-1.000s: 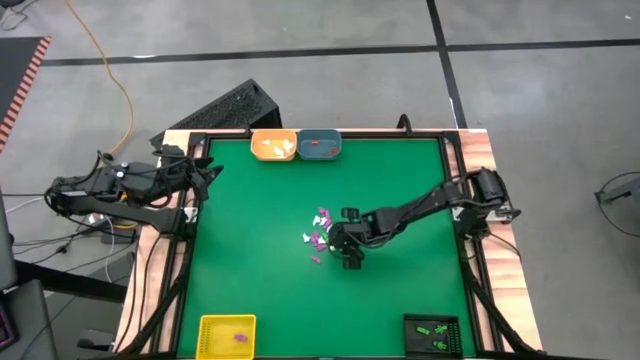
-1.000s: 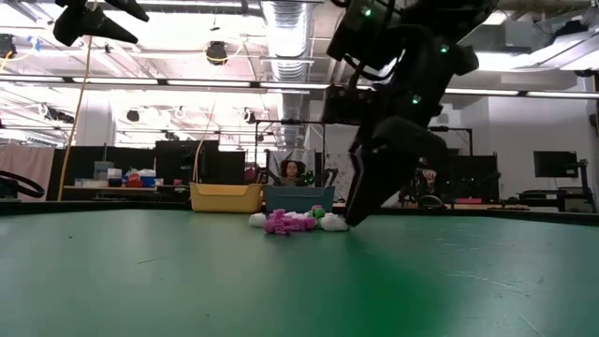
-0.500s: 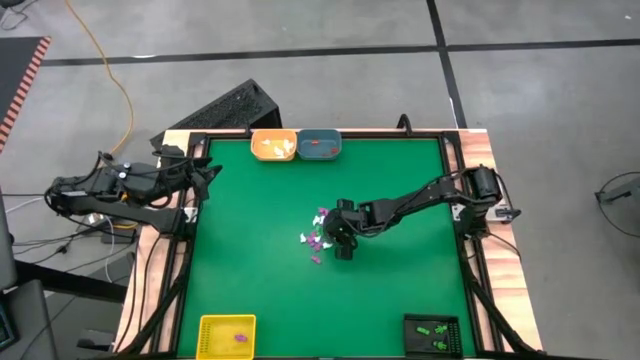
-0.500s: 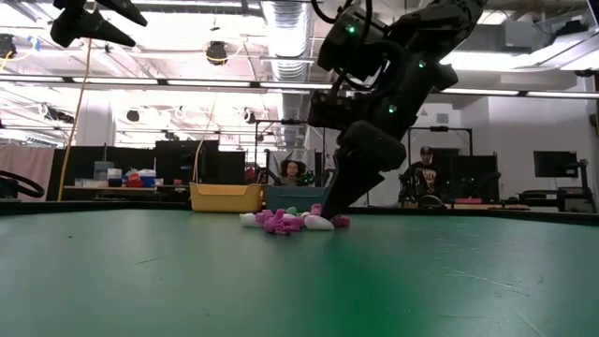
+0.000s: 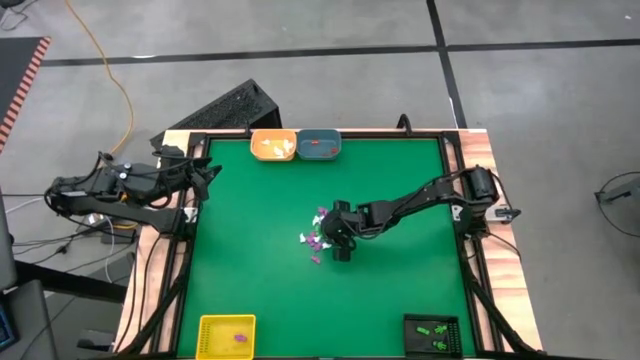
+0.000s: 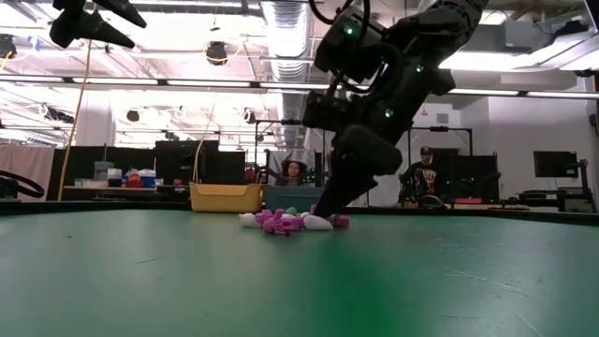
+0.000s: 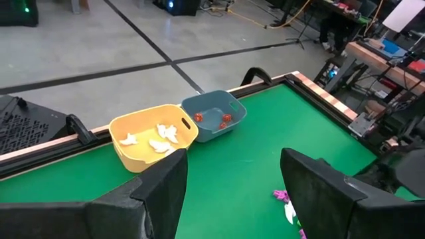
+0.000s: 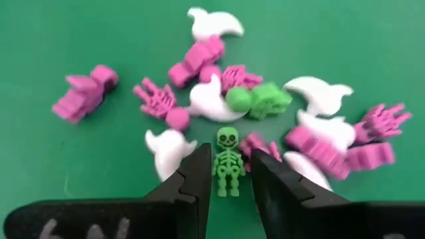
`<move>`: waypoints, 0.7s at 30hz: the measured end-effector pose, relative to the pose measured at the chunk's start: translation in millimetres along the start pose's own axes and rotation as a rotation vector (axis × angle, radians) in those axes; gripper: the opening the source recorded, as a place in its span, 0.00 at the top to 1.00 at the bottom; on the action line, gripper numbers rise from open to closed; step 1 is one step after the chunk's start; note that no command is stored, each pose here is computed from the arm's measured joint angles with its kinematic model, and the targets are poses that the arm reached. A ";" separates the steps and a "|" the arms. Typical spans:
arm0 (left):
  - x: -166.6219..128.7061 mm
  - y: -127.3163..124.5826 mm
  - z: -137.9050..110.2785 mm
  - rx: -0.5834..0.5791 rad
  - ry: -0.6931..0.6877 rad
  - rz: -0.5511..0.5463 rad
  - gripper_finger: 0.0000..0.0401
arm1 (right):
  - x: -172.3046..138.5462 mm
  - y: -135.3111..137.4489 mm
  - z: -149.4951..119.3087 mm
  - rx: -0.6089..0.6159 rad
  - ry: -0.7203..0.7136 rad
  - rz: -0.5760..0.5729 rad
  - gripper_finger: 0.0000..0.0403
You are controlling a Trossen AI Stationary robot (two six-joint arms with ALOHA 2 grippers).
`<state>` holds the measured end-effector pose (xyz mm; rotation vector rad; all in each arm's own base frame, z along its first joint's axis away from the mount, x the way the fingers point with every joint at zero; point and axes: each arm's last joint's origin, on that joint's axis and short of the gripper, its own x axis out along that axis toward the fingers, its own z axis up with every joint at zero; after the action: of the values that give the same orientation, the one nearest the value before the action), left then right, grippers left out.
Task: Sort Halloween decoration
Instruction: Put the green skeleton into the black bin
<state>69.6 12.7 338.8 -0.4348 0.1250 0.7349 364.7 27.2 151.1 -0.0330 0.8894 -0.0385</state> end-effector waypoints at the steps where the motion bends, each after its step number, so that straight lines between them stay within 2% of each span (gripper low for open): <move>1: -0.1 0.0 0.1 0.000 0.000 0.000 0.42 | 2.4 1.4 -1.5 -0.003 0.007 0.002 0.70; 13: 0.0 0.3 -0.4 -0.007 0.003 0.004 0.42 | 1.5 13.6 -10.6 0.003 0.092 0.000 0.71; 21: 0.0 0.3 -0.4 -0.007 0.003 0.004 0.42 | 1.4 12.5 -12.5 0.065 0.104 -0.044 0.88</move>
<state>69.4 12.7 338.4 -0.4424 0.1256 0.7386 356.1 39.4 141.6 0.0105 0.9906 -0.1114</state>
